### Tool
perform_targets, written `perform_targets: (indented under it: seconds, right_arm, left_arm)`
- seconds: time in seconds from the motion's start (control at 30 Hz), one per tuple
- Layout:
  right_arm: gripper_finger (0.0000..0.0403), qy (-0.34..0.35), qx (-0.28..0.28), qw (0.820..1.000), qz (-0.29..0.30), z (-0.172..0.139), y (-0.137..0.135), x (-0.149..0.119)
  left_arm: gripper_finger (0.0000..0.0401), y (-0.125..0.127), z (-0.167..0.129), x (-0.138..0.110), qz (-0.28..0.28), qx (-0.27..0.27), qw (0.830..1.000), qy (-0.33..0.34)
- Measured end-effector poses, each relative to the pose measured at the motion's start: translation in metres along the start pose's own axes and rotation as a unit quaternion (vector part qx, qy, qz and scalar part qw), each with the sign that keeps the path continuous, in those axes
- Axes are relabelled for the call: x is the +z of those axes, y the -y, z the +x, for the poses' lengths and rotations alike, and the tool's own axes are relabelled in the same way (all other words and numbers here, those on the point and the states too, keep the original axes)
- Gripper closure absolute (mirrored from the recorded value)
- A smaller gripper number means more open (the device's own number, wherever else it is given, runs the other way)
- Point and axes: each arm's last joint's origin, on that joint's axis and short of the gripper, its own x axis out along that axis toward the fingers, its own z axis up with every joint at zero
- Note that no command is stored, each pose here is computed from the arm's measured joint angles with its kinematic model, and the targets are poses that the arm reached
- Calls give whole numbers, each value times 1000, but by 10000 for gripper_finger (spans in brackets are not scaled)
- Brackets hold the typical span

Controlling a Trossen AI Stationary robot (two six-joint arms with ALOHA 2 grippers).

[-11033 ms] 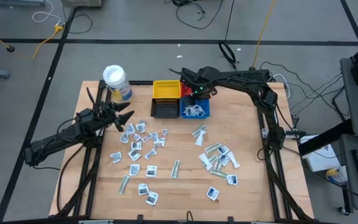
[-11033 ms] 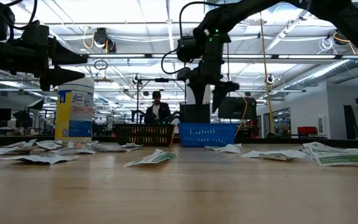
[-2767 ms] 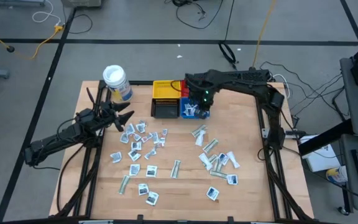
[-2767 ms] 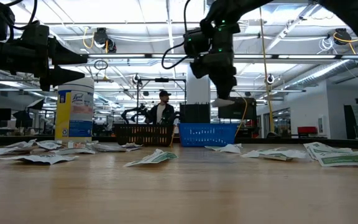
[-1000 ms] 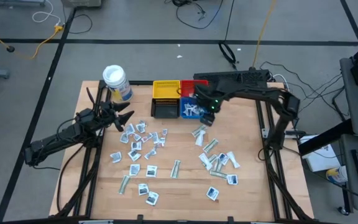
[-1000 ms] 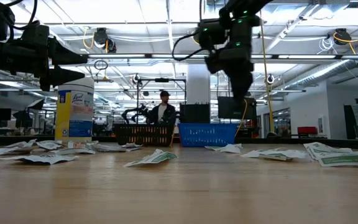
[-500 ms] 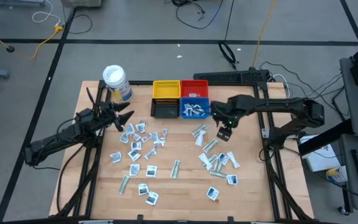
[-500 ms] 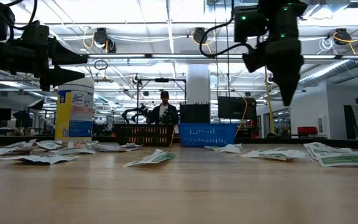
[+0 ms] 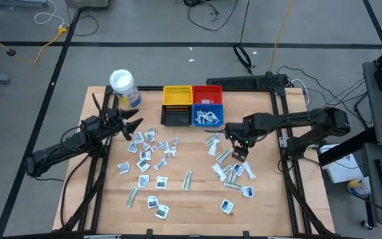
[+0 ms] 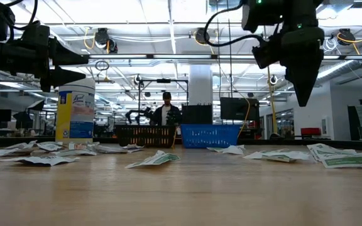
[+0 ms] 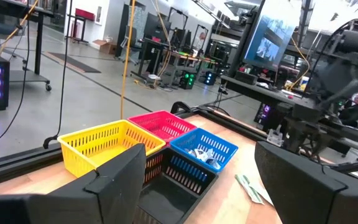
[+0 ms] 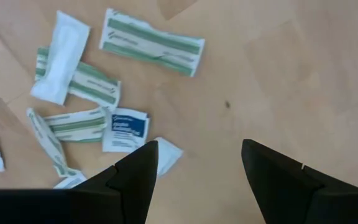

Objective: Pick & Place First Aid Supplies
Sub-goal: Put the blue alcohol pad into the blue basket

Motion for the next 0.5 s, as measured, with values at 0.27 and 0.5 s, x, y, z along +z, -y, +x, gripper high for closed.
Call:
perform_targets:
  seconds: [0.27, 0.5]
  right_arm:
    - [177, 4, -4, 1000, -13, 6, -30, -14]
    - [177, 5, -12, 1000, -26, 9, -47, -26]
  left_arm:
    - [95, 0, 0, 0, 0, 0, 1000, 0]
    - [95, 0, 0, 0, 0, 0, 1000, 0]
